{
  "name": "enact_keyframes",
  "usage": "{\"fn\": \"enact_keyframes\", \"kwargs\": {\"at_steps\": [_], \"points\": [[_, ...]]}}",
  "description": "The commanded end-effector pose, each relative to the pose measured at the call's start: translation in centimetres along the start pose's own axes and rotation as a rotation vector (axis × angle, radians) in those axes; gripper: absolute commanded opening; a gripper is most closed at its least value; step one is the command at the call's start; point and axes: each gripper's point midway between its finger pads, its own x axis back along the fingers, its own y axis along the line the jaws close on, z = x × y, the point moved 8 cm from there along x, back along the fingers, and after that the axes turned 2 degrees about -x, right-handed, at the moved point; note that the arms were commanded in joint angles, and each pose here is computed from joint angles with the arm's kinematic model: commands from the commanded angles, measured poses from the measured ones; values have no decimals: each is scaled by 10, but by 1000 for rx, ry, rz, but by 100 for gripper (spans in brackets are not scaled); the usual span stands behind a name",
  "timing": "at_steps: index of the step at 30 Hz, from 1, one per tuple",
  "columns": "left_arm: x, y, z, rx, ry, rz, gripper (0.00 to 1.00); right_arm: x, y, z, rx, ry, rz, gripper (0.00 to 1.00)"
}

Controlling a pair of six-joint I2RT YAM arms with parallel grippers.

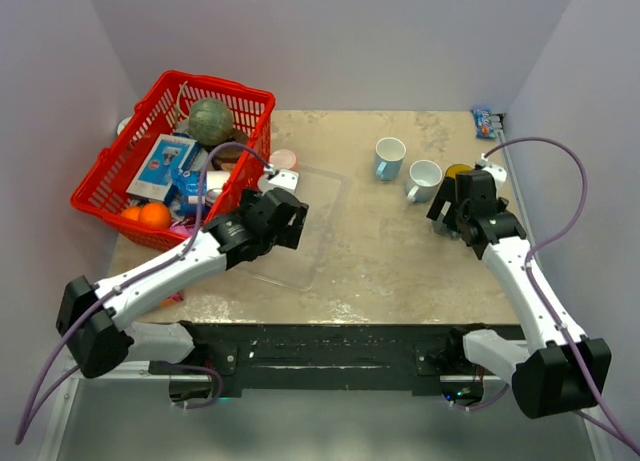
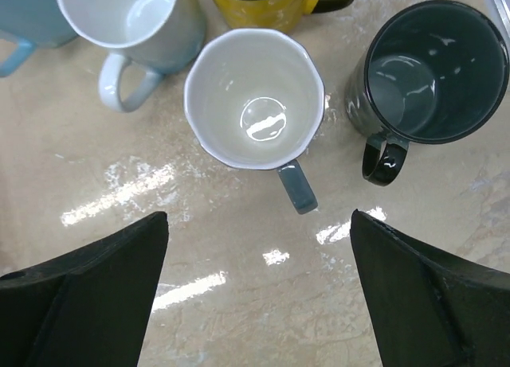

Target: Turn the mug right side up

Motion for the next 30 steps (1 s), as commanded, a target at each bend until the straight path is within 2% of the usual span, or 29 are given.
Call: {"fn": "enact_keyframes", "kwargs": {"at_steps": [1, 8, 11, 17, 29, 30], "points": [[-16, 14, 10, -142, 80, -193, 98, 22, 0, -19, -21, -64, -42, 99], [-39, 35, 24, -136, 157, -249, 98, 33, -3, -16, -27, -81, -98, 99], [-47, 45, 20, -100, 162, -227, 97, 33, -1, -13, -25, -76, -119, 99], [-60, 41, 24, -88, 203, -129, 92, 35, -2, -11, -33, -75, -130, 99], [-86, 41, 55, -87, 358, -173, 71, 39, -4, -9, -46, -88, -150, 98], [-86, 40, 57, -88, 363, -165, 67, 39, -4, -9, -47, -90, -153, 98]]}}
